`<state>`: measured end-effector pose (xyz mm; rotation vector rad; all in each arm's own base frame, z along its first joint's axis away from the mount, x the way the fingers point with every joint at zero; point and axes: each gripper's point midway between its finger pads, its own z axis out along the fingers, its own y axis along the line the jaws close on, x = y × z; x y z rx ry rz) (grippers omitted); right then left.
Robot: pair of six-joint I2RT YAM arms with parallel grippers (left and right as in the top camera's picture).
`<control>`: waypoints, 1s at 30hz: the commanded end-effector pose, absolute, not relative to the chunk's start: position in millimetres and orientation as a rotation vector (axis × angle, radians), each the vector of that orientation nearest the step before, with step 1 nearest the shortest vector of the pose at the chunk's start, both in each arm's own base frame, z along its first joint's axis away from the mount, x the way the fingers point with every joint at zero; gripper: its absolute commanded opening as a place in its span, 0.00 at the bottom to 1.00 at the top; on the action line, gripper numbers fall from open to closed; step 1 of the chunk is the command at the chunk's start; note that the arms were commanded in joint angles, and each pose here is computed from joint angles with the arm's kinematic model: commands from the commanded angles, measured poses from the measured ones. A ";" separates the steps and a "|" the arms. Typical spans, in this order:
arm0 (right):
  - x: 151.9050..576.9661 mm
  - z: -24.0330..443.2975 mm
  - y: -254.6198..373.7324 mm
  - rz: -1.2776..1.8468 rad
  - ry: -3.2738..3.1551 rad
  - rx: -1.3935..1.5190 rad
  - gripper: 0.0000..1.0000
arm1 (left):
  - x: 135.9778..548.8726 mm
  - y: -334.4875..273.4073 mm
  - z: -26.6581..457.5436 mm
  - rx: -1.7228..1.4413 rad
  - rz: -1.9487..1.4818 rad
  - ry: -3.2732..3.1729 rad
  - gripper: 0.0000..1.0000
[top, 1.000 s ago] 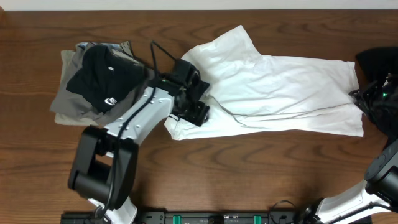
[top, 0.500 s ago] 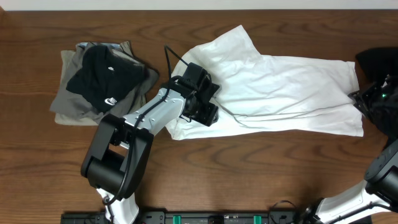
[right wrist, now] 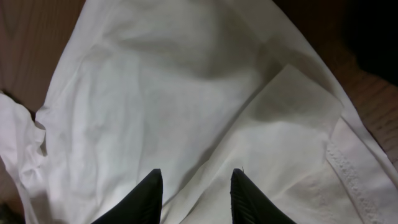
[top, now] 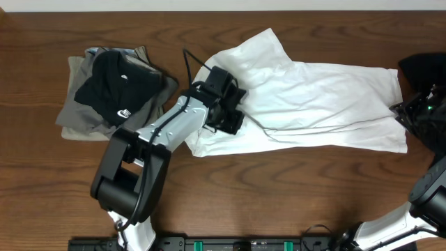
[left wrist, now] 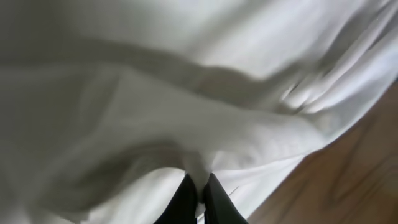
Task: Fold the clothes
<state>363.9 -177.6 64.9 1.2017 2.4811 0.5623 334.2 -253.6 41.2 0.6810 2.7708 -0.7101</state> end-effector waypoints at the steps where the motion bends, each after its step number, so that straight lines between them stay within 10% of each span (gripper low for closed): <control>1: 366.8 76.5 -181.2 0.537 2.468 1.158 0.34 | 364.4 -259.4 103.7 0.649 -0.674 2.600 0.06; 30: 318.3 27.8 -202.5 0.193 2.563 1.356 0.42 | 385.1 -250.8 93.4 0.751 -0.532 2.555 0.06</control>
